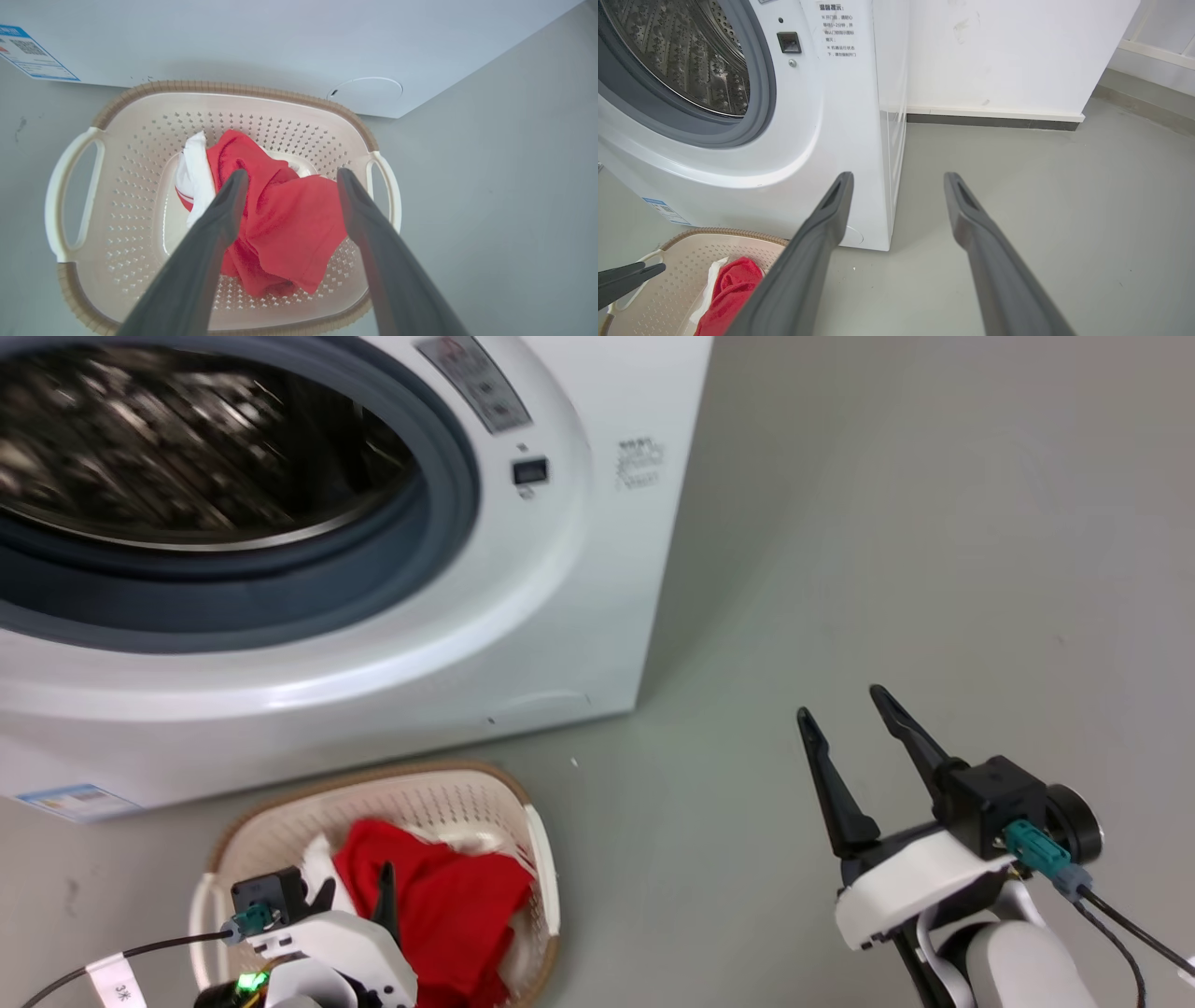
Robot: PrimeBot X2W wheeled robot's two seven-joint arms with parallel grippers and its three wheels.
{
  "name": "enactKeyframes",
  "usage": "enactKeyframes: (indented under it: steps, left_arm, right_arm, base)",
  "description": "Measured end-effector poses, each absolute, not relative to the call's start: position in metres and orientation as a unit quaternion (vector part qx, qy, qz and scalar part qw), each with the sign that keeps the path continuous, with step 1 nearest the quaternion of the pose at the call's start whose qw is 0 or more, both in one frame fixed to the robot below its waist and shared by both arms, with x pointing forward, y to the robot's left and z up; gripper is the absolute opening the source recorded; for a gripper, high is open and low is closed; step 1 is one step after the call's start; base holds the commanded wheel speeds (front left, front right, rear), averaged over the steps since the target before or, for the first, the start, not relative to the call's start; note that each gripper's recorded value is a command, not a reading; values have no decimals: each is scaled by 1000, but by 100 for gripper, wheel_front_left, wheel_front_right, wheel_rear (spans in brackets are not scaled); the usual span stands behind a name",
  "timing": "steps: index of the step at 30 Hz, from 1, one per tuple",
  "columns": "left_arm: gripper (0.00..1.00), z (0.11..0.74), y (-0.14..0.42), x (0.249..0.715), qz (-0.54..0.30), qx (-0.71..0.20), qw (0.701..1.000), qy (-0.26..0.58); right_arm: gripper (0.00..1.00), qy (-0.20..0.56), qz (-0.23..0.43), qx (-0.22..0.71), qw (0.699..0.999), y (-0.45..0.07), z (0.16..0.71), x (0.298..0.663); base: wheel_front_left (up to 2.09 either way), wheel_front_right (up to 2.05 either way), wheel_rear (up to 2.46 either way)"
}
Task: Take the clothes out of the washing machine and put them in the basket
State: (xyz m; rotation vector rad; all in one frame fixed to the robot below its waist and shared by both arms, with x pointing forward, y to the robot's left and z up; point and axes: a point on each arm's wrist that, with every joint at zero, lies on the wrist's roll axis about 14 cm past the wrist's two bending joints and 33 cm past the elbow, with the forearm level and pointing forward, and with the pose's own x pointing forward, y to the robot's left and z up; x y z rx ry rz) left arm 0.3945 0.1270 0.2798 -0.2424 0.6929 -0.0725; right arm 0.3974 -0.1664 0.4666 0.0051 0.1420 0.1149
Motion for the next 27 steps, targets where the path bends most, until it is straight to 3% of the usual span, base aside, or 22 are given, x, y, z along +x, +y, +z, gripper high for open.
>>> enactKeyframes:
  steps: [8, 16, 22, 27]
  left_arm:
    - [100, 400, 148, 432, -43, -96, 985, 139]
    - [100, 507, 163, 430, -48, -42, 997, -30]
    - [100, 539, 165, 402, -46, -21, 995, -84]
    - [100, 540, 168, 379, -38, -8, 996, -82]
  right_arm:
    - [100, 26, 54, -2, 998, -167, 504, 380]
    - [100, 13, 47, -13, 999, -171, 519, 365]
    - [100, 14, 44, -17, 999, -173, 522, 352]
    - [100, 9, 49, -19, 999, -169, 528, 346]
  base:
    - [0, 0, 0]
    - [0, 0, 0]
    - [0, 0, 0]
    - [0, 0, 0]
